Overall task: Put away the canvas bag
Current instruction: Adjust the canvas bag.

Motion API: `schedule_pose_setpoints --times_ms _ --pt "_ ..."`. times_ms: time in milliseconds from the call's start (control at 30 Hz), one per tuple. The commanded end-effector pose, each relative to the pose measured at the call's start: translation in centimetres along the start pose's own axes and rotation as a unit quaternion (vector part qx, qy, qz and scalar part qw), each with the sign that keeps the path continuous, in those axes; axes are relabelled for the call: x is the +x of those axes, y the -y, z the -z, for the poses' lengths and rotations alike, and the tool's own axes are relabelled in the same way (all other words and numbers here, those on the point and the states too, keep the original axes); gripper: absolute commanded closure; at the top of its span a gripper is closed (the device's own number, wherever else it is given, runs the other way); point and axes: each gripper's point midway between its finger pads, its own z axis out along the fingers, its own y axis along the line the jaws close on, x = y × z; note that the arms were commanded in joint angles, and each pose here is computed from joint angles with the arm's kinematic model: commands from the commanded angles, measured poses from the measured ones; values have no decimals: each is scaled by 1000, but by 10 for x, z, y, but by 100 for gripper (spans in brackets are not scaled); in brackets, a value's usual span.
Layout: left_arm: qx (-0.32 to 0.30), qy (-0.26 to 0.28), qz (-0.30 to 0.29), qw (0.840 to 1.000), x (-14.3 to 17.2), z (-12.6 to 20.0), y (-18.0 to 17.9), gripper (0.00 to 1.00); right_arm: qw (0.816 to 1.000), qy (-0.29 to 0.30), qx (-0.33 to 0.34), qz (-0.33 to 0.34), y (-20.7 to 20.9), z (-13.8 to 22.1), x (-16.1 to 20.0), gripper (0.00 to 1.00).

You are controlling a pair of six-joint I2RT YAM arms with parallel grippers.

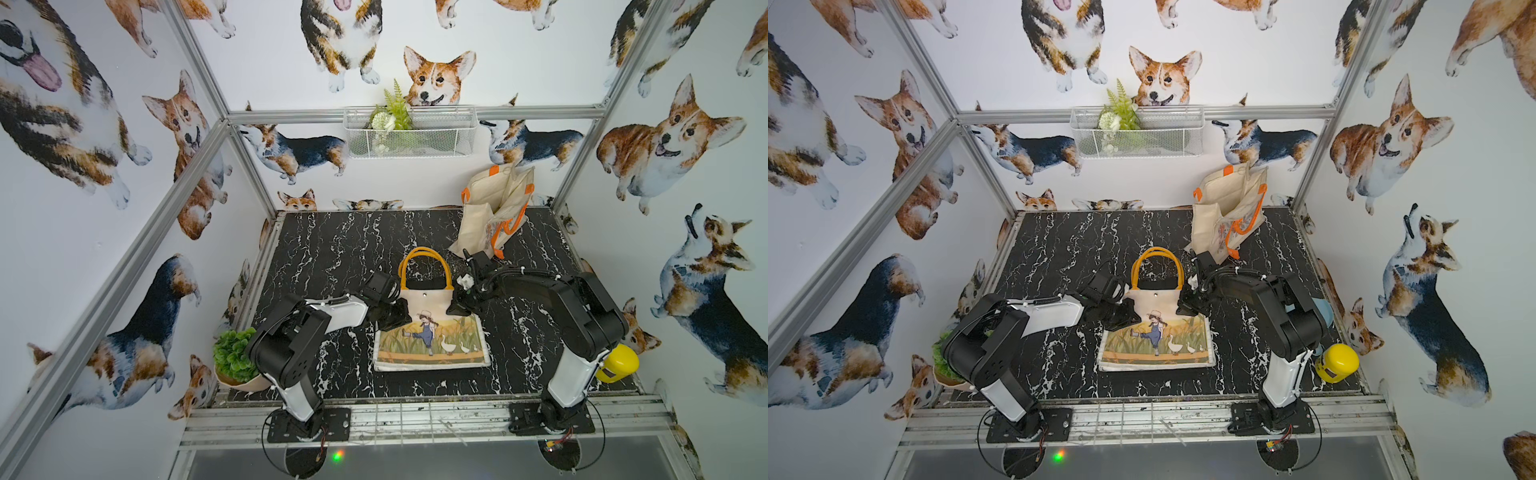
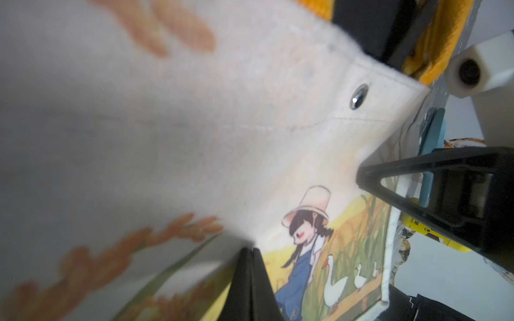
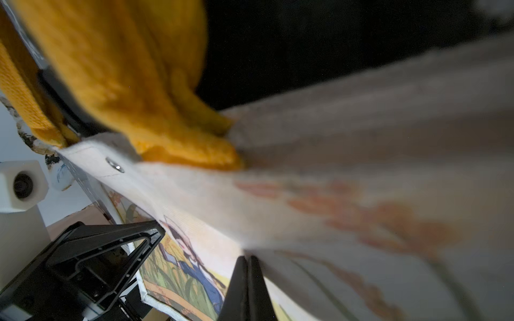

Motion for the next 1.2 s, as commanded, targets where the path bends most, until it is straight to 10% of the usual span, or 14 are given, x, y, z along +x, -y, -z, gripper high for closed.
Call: schedule_pose_setpoints --times_ms 0,467,767,1167 --pt "-45 -9 11 999 12 -3 -28 100 998 -1 48 -44 40 -2 8 98" --pt "-81 -11 23 996 30 16 -68 100 994 24 67 -84 80 20 14 95" --pt "-38 32 33 998 36 44 -43 100 997 59 -16 -37 16 42 34 95" --pt "-47 19 34 998 81 44 -57 100 1000 23 -2 -16 21 -3 83 95"
